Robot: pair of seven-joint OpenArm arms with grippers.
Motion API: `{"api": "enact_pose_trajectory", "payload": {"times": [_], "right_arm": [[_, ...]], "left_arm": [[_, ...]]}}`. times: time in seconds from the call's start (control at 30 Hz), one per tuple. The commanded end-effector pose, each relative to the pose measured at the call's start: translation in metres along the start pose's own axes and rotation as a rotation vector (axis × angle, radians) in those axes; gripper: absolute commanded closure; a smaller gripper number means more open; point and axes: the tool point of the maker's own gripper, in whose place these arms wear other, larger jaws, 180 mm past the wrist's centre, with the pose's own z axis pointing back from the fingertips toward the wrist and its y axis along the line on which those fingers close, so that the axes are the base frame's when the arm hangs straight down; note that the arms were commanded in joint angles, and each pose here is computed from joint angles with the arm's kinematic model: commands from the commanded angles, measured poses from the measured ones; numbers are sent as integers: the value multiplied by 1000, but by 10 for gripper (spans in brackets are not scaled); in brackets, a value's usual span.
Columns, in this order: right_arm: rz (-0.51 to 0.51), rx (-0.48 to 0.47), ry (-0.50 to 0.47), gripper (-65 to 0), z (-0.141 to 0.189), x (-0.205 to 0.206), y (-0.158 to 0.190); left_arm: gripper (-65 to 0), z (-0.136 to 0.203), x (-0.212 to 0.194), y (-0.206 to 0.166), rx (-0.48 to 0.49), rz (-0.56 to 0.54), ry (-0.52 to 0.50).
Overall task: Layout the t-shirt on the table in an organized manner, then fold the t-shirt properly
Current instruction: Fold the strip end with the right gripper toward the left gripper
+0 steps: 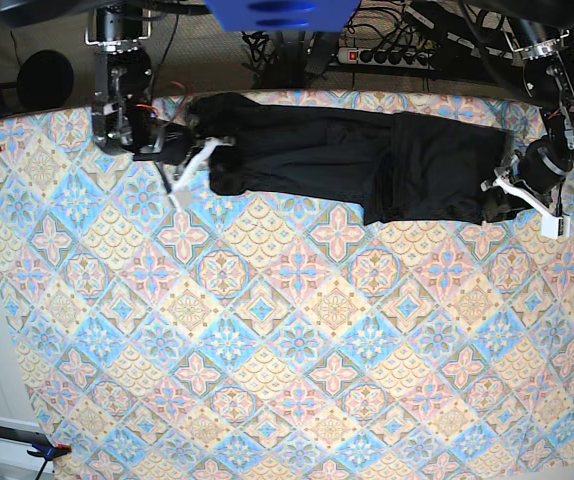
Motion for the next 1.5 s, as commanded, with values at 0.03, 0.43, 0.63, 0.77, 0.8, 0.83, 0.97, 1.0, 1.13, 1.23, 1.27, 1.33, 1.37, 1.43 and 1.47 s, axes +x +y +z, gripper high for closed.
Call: {"api": "enact_pose_trajectory", "payload": {"times": [0.03,0.43,0.63,0.77,0.8,0.83,0.97,1.0,1.13,1.23,1.27,1.33,1.37,1.43,1.47], "right_arm": [[0,-117,6,0,13,3,-31],[77,-269,-178,0,75,100,-81],[110,-289,-212,0,89,119,-84],[177,-284,-254,0,97,132,-66],[198,-282,-268,0,100,136,-60],[224,-274,-276,0,101,139,-52],[321,-194,-285,0,86,141,-6],[334,-172,-295,0,83,141,5],[350,-93,-302,0,67,137,37],[355,-32,-293,0,53,131,60],[354,-13,-289,0,48,128,67],[355,22,-282,0,41,124,80],[357,44,-276,0,36,122,89],[362,84,-260,0,26,115,104],[363,100,-251,0,22,112,110]], "left_arm": [[-142,5,13,1,2,-21,-37],[-142,-8,-7,-5,21,-96,46],[-142,-23,-30,-23,-7,-160,130],[-142,-34,-51,-40,-42,-211,196],[-142,-36,-56,-45,-51,-218,208],[-142,-40,-62,-51,-58,-220,219],[-142,-49,-77,-63,-52,-243,246],[-142,-51,-80,-65,-48,-252,251],[-142,-61,-89,-84,-68,-297,242],[-142,-66,-97,-96,-88,-320,250],[-142,-67,-99,-99,-91,-317,252],[-142,-68,-100,-100,-88,-316,253],[-142,-68,-102,-99,-84,-316,257],[-142,-71,-110,-96,-84,-294,280],[-142,-73,-111,-94,-81,-289,285]]}}
